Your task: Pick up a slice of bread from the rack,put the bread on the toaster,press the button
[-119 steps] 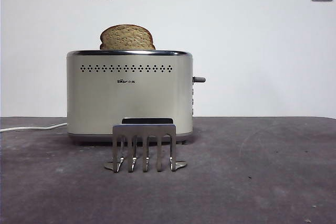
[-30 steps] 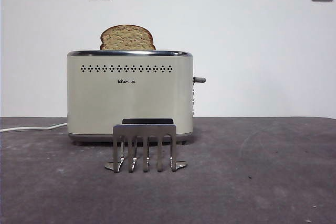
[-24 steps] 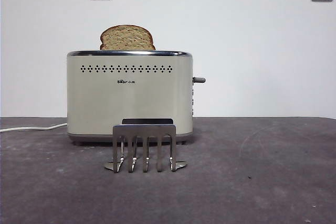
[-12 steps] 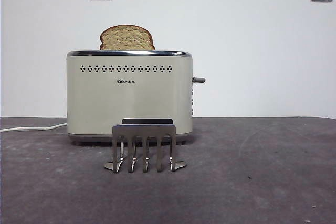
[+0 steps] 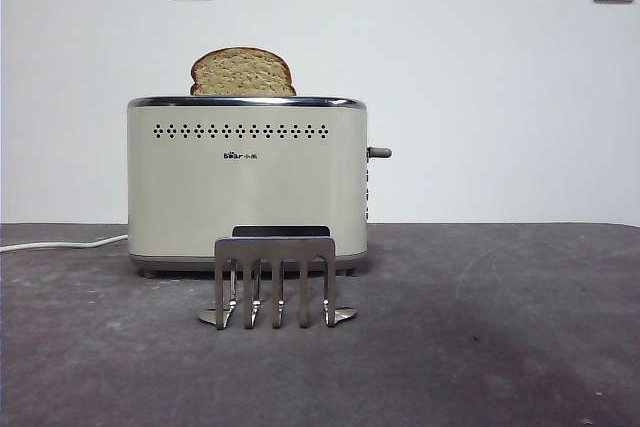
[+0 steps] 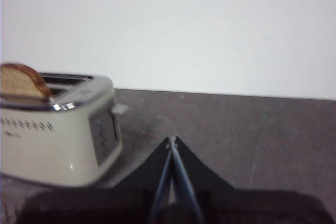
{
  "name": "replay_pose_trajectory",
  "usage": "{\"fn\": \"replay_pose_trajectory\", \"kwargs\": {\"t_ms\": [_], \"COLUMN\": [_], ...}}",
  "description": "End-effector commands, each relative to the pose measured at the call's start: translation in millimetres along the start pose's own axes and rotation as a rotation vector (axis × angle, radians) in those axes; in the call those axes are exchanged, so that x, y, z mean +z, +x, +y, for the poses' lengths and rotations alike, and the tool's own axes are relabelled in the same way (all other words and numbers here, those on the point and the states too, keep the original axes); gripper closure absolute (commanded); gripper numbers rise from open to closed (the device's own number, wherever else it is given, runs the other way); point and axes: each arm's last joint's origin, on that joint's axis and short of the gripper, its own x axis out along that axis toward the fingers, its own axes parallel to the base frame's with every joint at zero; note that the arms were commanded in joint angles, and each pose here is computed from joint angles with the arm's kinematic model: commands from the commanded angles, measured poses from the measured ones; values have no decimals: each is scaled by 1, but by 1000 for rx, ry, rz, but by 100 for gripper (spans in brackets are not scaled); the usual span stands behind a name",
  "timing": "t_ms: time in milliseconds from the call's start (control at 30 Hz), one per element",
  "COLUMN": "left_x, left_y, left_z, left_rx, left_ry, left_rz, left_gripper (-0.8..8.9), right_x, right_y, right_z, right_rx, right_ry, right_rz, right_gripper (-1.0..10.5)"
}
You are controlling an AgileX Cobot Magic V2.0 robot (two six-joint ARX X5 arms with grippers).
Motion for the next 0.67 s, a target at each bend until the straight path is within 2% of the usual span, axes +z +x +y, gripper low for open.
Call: {"fn": "replay_pose_trajectory", "kwargs": {"t_ms": [33, 333, 467, 667], "left_x": [-4, -4, -4, -4], "left_y": [1, 1, 1, 1], "left_z": [0, 0, 0, 0], "left_rx": [0, 0, 0, 0], "left_ry": [-11, -11, -11, -11], "left_rz": [12, 12, 12, 12], "left_gripper": [814, 814, 814, 814], "right_x": [-23, -84, -97, -106], "right_y": [-1, -2, -2, -5], "right_z": [0, 1, 0, -1], "right_rx": [-10, -10, -39, -92], "right_ry": [17, 43, 82, 88], "right_rz": [6, 61, 71, 136], "right_gripper": [946, 946, 946, 946]}}
